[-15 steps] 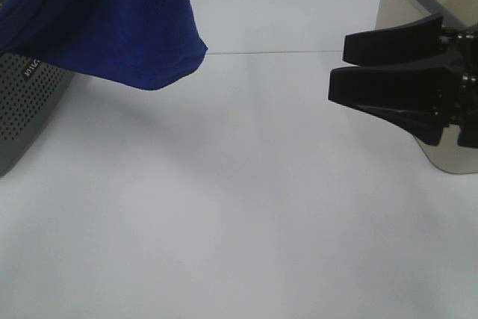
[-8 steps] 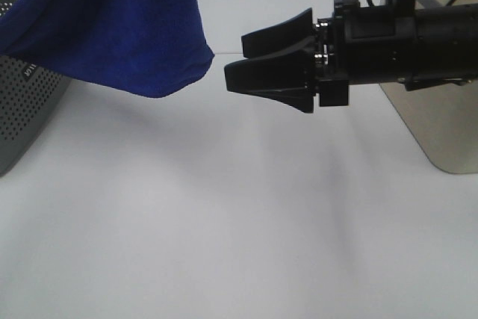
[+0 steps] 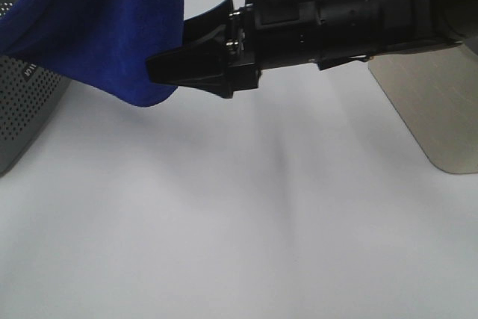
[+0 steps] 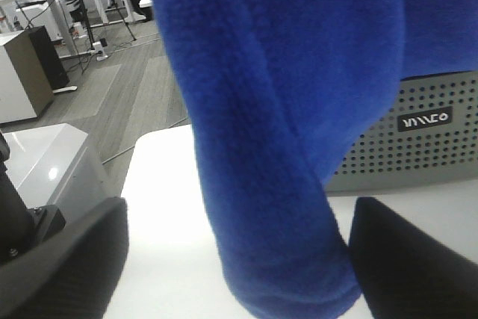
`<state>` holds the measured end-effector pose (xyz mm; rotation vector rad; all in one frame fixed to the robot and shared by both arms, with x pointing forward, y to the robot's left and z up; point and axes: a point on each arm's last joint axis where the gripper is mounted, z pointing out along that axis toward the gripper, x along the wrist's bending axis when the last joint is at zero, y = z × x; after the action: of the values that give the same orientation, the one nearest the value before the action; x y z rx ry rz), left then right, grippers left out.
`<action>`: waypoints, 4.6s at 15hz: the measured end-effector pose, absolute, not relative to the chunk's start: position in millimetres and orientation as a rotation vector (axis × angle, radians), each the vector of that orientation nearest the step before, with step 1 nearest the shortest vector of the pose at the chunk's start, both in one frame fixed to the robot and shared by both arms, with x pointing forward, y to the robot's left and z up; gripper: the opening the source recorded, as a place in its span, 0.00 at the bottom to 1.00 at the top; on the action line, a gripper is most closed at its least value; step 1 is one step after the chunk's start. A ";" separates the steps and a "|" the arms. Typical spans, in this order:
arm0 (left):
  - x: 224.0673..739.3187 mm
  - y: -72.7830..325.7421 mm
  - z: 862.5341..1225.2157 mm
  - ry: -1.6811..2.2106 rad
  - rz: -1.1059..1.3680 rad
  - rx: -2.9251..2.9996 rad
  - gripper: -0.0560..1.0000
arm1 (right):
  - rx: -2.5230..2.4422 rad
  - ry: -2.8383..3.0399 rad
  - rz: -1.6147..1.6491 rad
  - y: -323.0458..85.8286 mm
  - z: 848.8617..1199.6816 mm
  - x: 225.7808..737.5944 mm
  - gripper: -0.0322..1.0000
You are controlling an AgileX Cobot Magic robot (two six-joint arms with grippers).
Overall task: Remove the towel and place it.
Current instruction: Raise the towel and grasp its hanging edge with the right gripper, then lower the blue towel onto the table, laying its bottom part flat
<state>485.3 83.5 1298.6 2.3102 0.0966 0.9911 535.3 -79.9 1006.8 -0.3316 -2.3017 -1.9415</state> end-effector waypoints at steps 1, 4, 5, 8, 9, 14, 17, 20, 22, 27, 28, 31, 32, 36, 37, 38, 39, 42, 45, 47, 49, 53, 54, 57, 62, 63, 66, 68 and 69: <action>485.3 83.5 1298.6 0.097 0.991 2.310 0.05 | -0.313 -2.310 -1.932 -71.8 1006.0 534.5 0.80; 485.3 83.6 1298.6 0.097 0.991 2.312 0.05 | -0.335 -2.339 -1.920 -70.1 1003.8 536.2 0.80; 485.3 83.7 1298.5 0.097 0.991 2.313 0.05 | -0.365 -2.377 -1.911 -70.8 1001.8 538.8 0.80; 485.3 83.7 1298.5 0.097 0.991 2.313 0.05 | -0.387 -2.438 -1.904 -71.9 999.1 542.4 0.79; 485.3 83.7 1298.5 0.097 0.991 2.313 0.05 | -0.372 -2.435 -1.909 -71.7 999.5 541.8 0.79; 485.3 83.7 1298.5 0.097 0.991 2.313 0.05 | -0.351 -2.431 -1.912 -71.2 997.9 541.5 0.60; 485.3 83.7 1298.5 0.097 0.991 2.313 0.05 | -0.390 -2.414 -1.887 -70.6 992.7 542.7 0.23; 485.3 83.7 1298.5 0.097 0.991 2.313 0.05 | -0.428 -2.338 -1.872 -69.8 994.7 540.2 0.05; 485.3 83.7 1298.5 0.097 0.991 2.313 0.05 | -0.452 -2.267 -1.856 -69.1 996.9 537.4 0.05; 485.3 83.7 1298.5 0.113 0.984 2.309 0.05 | -0.739 -2.115 -1.645 -70.3 993.9 535.1 0.05; 485.3 83.7 1298.4 0.125 0.978 2.307 0.05 | -0.776 -2.130 -1.598 -73.0 995.1 534.2 0.05; 485.1 83.8 1298.1 0.190 0.946 2.294 0.05 | -0.965 -2.187 -1.467 -104.7 1021.1 533.1 0.05; 485.1 83.8 1298.1 0.225 0.930 2.285 0.05 | -1.029 -2.193 -1.444 -117.5 1029.6 533.4 0.05; 485.1 83.8 1298.1 0.331 0.881 2.253 0.05 | -1.148 -2.312 -1.429 -146.7 1070.8 530.7 0.05; 485.1 83.4 1298.4 0.347 0.872 2.242 0.05 | -1.157 -2.379 -1.430 -150.1 1086.0 529.7 0.05; 485.6 82.2 1300.3 0.347 0.876 2.215 0.05 | -1.174 -2.458 -1.420 -154.2 1100.7 529.6 0.05; 486.0 80.8 1302.3 0.342 0.880 2.187 0.05 | -1.209 -2.538 -1.404 -158.7 1117.8 531.8 0.05; 487.3 77.8 1307.9 0.327 0.904 2.113 0.05 | -1.396 -2.732 -1.339 -174.0 1159.8 542.2 0.05; 491.6 72.8 1314.2 0.310 0.946 2.016 0.05 | -1.572 -2.852 -1.323 -187.9 1191.4 546.9 0.05; 502.5 62.8 1307.5 0.424 0.879 1.953 0.05 | -1.736 -2.950 -1.353 -201.4 1221.5 548.7 0.05; 513.4 55.0 1304.0 0.440 0.910 1.903 0.05 | -1.814 -2.996 -1.337 -208.0 1229.7 548.8 0.05; 531.4 57.6 1305.3 0.422 1.092 1.845 0.05 | -1.876 -3.080 -1.287 -215.1 1232.8 550.3 0.05; 539.2 61.9 1305.8 0.430 1.129 1.820 0.05 | -1.893 -3.096 -1.324 -216.1 1235.3 552.2 0.05; 564.8 73.5 1301.3 0.463 1.200 1.769 0.05 | -1.942 -3.068 -1.573 -215.7 1246.7 558.6 0.05; 607.6 97.0 1298.1 0.473 1.340 1.599 0.05 | -1.863 -2.980 -2.129 -206.3 1260.7 581.1 0.05; 616.9 100.4 1294.9 0.471 1.363 1.571 0.05 | -1.849 -2.977 -2.159 -203.2 1255.0 590.5 0.05; 642.6 111.5 1285.2 0.464 1.426 1.486 0.05 | -1.816 -2.970 -2.215 -195.0 1237.8 615.0 0.05; 659.9 121.1 1279.3 0.443 1.477 1.400 0.05 | -1.798 -2.952 -2.289 -189.0 1237.3 634.8 0.05; 669.6 126.2 1273.7 0.437 1.501 1.370 0.05 | -1.791 -2.939 -2.336 -186.0 1240.9 645.1 0.05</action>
<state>669.6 126.2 1273.7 1.3700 0.4368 1.5005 645.1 -186.0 1240.9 -1.7905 -2.9387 -2.3358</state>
